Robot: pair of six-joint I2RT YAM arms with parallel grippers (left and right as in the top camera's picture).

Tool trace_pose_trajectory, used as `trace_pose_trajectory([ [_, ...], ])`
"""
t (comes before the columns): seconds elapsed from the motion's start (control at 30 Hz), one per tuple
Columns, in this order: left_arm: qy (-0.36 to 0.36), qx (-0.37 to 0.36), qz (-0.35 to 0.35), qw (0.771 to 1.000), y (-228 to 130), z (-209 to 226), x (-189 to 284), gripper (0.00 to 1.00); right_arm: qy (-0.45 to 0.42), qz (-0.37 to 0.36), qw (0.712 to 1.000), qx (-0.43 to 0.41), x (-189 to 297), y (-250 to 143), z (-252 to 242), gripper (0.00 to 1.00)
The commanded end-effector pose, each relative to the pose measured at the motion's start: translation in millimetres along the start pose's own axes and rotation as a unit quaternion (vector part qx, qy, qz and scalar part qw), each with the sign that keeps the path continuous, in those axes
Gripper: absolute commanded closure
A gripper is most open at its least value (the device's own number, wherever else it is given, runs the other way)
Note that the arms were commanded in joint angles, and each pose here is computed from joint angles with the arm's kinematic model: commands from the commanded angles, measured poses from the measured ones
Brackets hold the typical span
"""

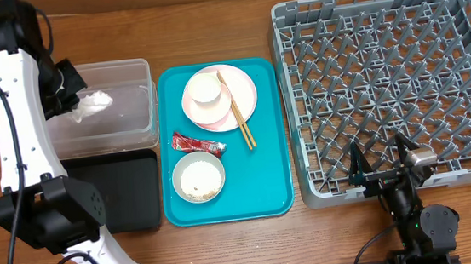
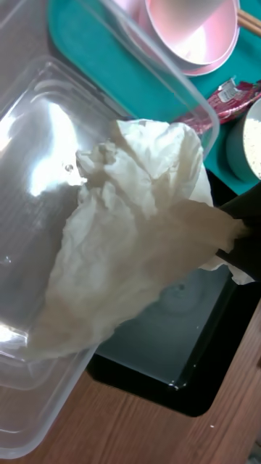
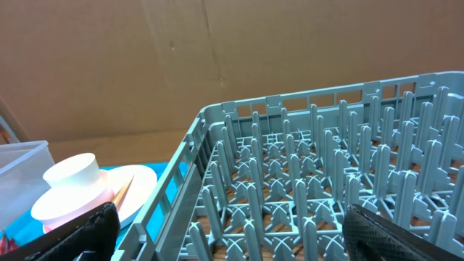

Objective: Sort waste into correct bins and load items into the dishwasher
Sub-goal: 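Carry the tissue with the left gripper into the clear bin and release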

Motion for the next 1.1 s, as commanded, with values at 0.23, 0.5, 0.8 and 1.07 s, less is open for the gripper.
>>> trace_pose_trajectory([
  [0.23, 0.004, 0.015, 0.003, 1.000, 5.5, -2.0, -54.5, 0.96, -0.003, -0.001, 1.000, 0.000, -0.1, -2.1, -0.9, 0.00],
  [0.5, 0.000, 0.015, -0.001, 1.000, 8.2, -5.0, -71.0, 0.92, -0.003, -0.001, 1.000, -0.001, -0.1, -2.1, -0.9, 0.00],
  [0.8, -0.008, 0.015, 0.005, 1.000, 6.2, -7.6, -71.0, 0.52, -0.003, -0.001, 1.000, 0.000, -0.1, -2.1, -0.9, 0.00],
  [1.07, -0.140, -0.060, 0.072, 0.986, -26.2, -48.1, -39.9, 0.84, -0.003, -0.001, 1.000, 0.000, -0.1, -2.1, -0.9, 0.00],
])
Point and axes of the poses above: each gripper's point midway between its finger pads, its own x axis back along the fingers, its own z axis along the line the jaws close on, y = z × x, the point moved 1 cm from there along x, back along the fingers, and after that the axes turned 14 degrees about x, right-handed, at the moved point
